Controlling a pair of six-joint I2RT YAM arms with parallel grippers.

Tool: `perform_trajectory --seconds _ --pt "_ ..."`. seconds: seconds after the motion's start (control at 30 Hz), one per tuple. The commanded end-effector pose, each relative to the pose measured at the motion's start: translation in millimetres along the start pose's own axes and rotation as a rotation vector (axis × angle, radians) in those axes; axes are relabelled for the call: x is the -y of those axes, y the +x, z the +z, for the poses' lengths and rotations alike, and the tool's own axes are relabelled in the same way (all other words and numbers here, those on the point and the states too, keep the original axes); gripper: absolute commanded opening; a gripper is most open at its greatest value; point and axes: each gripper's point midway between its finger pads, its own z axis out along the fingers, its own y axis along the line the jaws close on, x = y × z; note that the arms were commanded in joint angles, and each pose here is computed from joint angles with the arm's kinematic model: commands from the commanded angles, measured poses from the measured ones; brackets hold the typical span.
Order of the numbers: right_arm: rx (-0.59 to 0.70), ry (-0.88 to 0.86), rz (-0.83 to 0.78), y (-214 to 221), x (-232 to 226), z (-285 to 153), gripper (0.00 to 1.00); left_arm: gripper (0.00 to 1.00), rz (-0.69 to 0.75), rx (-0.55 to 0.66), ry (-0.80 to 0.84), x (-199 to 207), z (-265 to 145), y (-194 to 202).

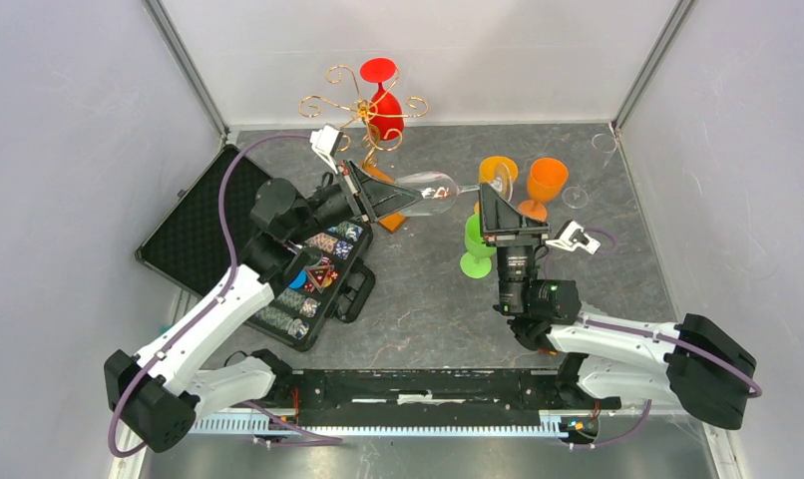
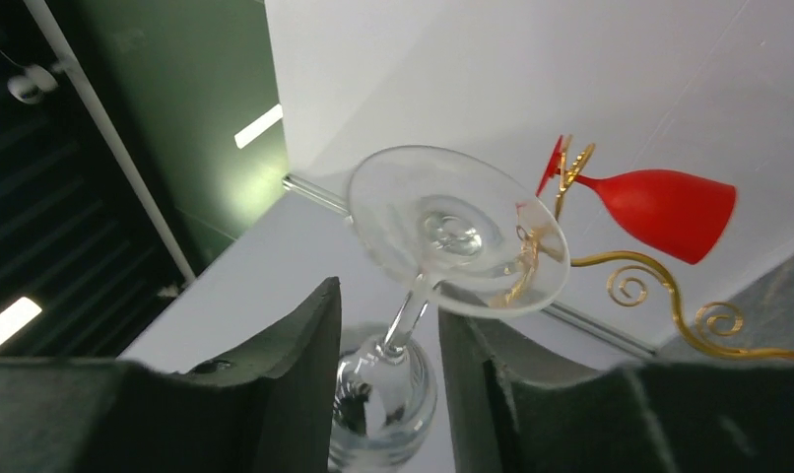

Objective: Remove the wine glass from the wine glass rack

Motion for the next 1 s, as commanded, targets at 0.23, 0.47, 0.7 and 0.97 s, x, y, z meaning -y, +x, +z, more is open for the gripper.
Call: perform_trajectory --seconds 0.23,0.47,0.7,0.97 --pt "-0.019 -0.143 -0.001 -25.8 -32.0 -20.8 0.79 0.02 0.322 0.034 -0.052 35.5 2.8 -36.4" --pt "-0.227 -0.082 -0.422 -20.1 -20.5 -35.8 0.80 0.02 0.394 -0.076 -0.072 41.2 26.1 -33.4" --pt "-0.323 0.187 -1.027 -80.8 4.8 -41.4 0.77 0.02 0.478 -0.197 -0.156 24.1 77.6 -4.2" --pt "-0.225 0.408 -1.198 -163.3 2.9 -61.1 0.65 0.02 0.593 -0.411 -0.307 -19.8 133.4 59.2"
